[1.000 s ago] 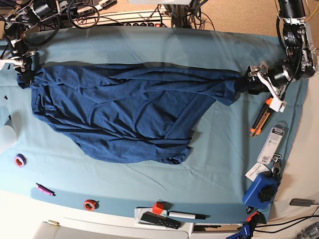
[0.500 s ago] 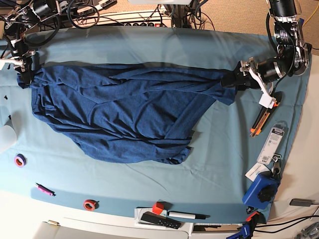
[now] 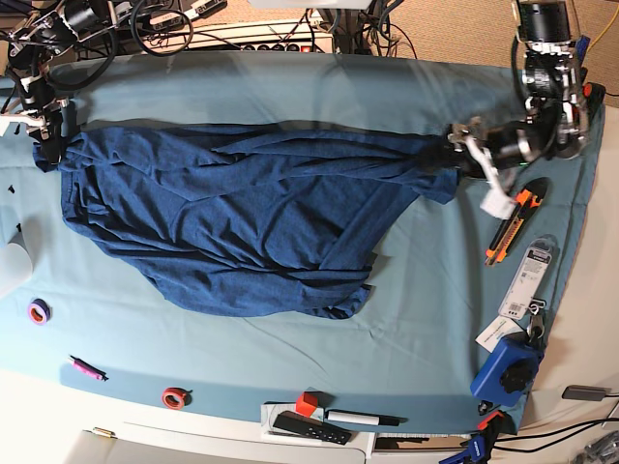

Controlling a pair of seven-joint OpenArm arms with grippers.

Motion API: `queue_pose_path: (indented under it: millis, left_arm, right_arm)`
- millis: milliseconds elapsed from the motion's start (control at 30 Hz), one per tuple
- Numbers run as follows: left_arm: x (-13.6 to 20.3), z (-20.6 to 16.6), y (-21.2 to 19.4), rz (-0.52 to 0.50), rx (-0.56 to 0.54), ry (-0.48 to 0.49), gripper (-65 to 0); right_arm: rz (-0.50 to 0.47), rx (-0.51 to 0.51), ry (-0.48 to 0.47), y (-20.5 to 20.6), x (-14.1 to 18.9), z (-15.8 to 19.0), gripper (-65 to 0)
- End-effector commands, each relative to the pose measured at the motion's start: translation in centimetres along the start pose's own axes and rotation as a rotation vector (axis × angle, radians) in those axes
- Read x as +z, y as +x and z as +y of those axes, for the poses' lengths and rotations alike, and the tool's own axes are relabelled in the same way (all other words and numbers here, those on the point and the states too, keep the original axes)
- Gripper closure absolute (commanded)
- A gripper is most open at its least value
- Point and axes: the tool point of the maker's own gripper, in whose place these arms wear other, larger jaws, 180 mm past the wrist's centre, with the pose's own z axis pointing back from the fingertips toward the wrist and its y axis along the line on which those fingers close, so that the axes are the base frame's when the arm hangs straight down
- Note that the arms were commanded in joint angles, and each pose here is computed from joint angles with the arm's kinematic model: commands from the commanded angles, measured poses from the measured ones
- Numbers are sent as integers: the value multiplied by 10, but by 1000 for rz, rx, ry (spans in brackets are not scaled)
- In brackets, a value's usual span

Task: Layout the t-shirt on the table in an organized manner, then fold the t-shirt properly
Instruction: 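Regrasp the shirt corners with both grippers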

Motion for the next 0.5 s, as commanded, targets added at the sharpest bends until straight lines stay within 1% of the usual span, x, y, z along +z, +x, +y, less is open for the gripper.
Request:
queue_pose_path:
  millis: [0, 33, 67, 167, 300, 333, 400, 433, 467]
  left_arm:
    - [0, 3, -3, 32, -19, 22, -392]
    - [-1, 2, -4, 38, -27, 23, -384]
    - [-2, 1, -5, 38, -37, 18, -363]
    - [-1, 1, -2, 29, -40, 19, -269]
    - [3, 2, 8, 0, -70, 18, -173]
    - [4, 3, 11, -8, -71, 22, -138]
    - [7, 5, 17, -23, -75, 27, -34]
    - [8, 5, 19, -29, -76, 30, 0]
    - [9, 6, 21, -35, -77, 32, 0]
  right_arm:
    - [59, -31, 5, -15, -4, 1, 0]
    - [58, -31, 5, -15, -4, 1, 0]
    - [59, -31, 5, -15, -4, 1, 0]
    - [58, -31, 5, -15, -4, 1, 0]
    - [58, -31, 5, -15, -4, 1, 0]
    - [58, -31, 5, -15, -4, 1, 0]
    - [63, -29, 5, -16, -4, 2, 0]
    - [67, -29, 6, -16, -3, 2, 0]
    - [71, -25, 6, -16, -3, 2, 0]
